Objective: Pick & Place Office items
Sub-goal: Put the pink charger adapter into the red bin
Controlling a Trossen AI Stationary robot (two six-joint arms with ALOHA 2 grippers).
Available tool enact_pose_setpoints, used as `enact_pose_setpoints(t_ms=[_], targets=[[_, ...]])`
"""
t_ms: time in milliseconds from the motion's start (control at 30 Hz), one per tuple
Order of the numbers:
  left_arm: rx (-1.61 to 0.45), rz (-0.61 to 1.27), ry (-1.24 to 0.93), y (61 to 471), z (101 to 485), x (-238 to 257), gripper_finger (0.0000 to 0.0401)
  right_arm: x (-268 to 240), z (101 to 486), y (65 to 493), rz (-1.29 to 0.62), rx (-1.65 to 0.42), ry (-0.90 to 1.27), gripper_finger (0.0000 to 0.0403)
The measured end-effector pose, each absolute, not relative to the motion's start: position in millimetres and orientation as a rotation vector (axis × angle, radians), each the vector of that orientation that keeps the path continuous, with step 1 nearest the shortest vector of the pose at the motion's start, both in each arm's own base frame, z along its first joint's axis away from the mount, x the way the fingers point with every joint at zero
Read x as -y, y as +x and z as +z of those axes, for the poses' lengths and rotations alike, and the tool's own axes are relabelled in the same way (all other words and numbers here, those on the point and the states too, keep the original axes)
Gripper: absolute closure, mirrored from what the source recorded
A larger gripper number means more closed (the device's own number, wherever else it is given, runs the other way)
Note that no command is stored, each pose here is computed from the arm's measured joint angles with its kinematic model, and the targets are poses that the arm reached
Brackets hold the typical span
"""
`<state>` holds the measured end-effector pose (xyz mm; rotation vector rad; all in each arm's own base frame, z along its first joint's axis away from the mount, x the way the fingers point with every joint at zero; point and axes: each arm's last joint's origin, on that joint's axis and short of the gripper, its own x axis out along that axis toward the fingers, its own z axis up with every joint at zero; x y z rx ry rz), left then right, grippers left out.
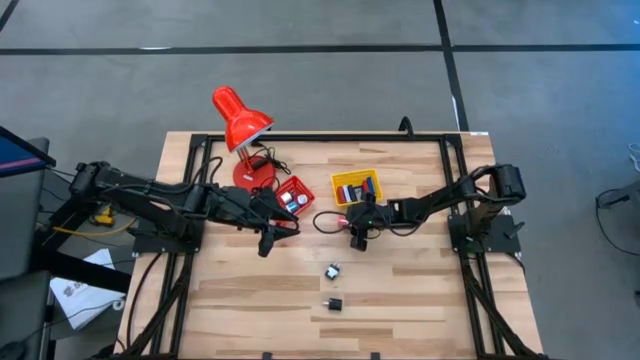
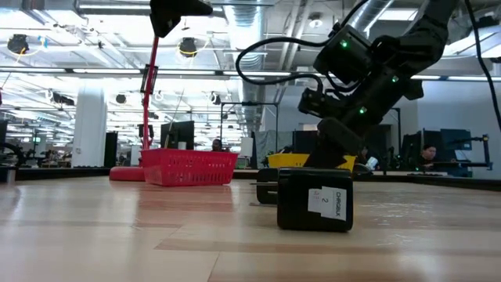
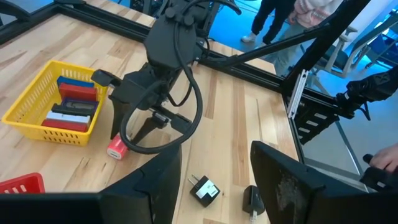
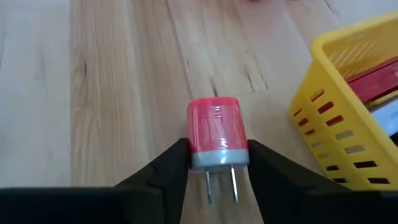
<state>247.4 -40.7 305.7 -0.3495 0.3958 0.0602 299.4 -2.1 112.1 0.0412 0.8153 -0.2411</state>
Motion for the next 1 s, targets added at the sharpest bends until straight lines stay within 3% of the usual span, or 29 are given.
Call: enact_pose_setpoints(t_ms=[367,600,800,1000], targets=[[-0.396,0.06,-0.35,247,306,41,0.0212,-7,122,303,-0.235,-0.771,0.113,0.0282],[-0.399,0.054,-0.33,247,305,41,0.021,-19,181,318,-0.093,-0.612,0.363,0.028],[-0.409,-0.043,-0.021,246,305,45,0.0212,-7,246,326,0.119,-0.461,0.635,0.0278],[-0.342,-0.089,0.18,248,310,47,0.0212,-10,276,333,0.318,-0.451,0.833,0.0276]])
